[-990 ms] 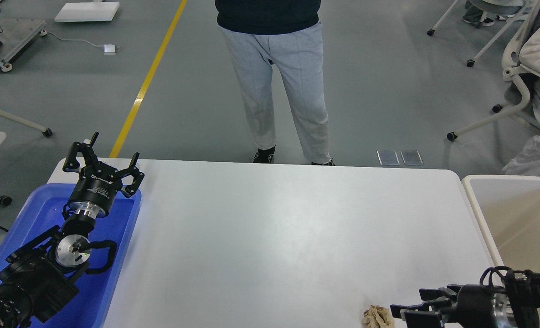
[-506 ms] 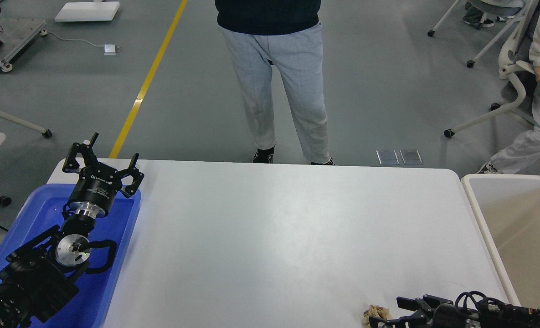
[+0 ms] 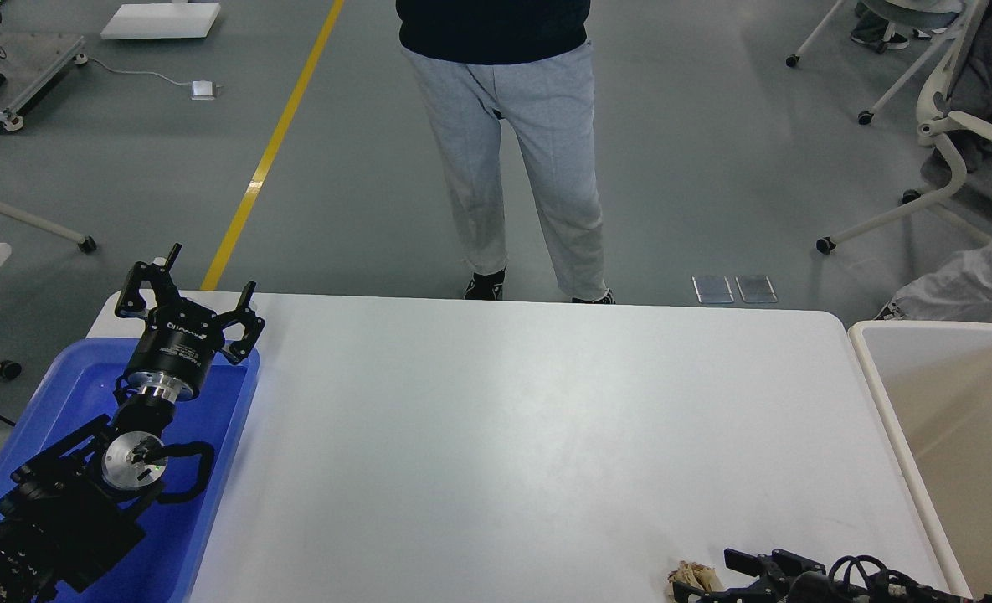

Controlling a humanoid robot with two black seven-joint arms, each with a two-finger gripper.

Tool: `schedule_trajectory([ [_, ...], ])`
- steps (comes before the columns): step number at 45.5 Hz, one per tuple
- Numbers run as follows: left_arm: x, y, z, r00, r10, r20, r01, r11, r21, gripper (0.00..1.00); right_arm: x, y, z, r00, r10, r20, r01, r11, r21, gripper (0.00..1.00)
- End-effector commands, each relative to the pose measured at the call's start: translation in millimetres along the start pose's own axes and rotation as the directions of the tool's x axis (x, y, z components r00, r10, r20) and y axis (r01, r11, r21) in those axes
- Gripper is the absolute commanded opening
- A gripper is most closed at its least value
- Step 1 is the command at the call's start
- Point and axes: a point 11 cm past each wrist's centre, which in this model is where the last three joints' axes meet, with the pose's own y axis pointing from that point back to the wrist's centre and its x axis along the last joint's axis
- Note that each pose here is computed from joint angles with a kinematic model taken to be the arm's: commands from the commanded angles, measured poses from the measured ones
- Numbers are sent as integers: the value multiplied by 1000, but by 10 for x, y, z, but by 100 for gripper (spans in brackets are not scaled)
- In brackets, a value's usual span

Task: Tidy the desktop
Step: 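Close the right gripper on the crumpled tan wrapper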

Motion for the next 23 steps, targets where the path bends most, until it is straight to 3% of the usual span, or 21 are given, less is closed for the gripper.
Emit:
schedule_trajectory([
  [1,0,0,0,1000,0,0,0,1000,0,100,-110,-12,8,1000,10,3,-10,1000,-3,99],
  [23,0,0,0,1000,0,0,0,1000,0,100,-287,-66,24,1000,23,15,-22,1000,-12,98],
])
